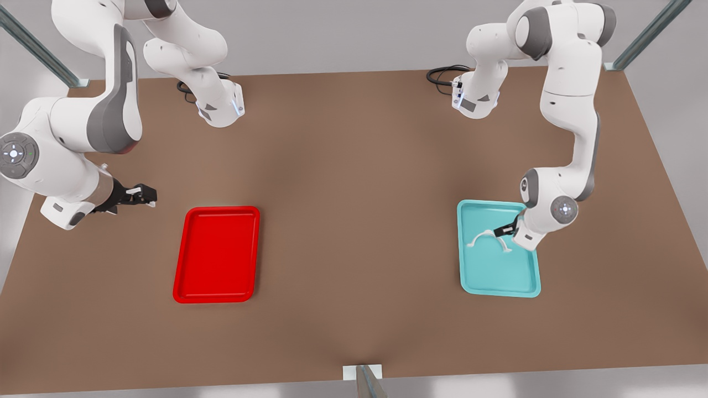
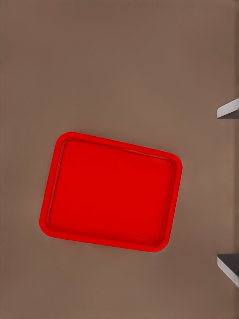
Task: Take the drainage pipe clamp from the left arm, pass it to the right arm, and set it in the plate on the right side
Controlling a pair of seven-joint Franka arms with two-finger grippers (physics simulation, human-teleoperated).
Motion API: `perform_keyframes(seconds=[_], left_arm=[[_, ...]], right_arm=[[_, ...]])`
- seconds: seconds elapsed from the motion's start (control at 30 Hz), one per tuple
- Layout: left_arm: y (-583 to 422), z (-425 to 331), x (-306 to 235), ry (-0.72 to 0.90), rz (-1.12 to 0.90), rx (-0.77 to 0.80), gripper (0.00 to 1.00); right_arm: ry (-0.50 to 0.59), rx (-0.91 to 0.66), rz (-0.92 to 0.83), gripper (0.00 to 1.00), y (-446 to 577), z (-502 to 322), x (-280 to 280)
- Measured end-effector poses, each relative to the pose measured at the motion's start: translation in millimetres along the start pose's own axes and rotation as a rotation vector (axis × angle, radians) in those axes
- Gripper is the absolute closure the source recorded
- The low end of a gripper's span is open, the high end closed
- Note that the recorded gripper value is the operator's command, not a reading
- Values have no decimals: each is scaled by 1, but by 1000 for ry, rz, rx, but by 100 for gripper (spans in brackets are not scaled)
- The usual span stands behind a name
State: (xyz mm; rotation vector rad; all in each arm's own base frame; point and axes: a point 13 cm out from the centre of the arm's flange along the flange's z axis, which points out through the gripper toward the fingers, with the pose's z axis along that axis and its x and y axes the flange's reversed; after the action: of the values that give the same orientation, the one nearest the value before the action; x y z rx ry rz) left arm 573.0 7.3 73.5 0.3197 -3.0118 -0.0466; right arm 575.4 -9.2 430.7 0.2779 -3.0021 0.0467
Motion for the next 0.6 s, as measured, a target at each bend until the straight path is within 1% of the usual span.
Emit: perform_keyframes(seconds=[0.1,0.3,0.47,0.5,0.53,0.57,0.6], left_arm=[[-5,-4,-13,-56,-36,22,0],[-21,3,-32,-112,-105,47,0],[-27,15,-35,-108,-168,54,0],[-27,17,-34,-104,-179,52,9],[-26,19,-33,-99,-189,50,36],[-25,21,-32,-95,-199,48,53],[-25,22,-31,-92,-209,46,56]], right_arm=[[1,1,-2,0,0,0,0],[4,1,-5,0,0,2,0],[6,0,-10,0,1,3,0],[6,0,-10,0,1,3,0],[6,0,-11,0,1,4,0],[6,0,-11,0,1,4,0],[7,0,-11,0,1,4,0]])
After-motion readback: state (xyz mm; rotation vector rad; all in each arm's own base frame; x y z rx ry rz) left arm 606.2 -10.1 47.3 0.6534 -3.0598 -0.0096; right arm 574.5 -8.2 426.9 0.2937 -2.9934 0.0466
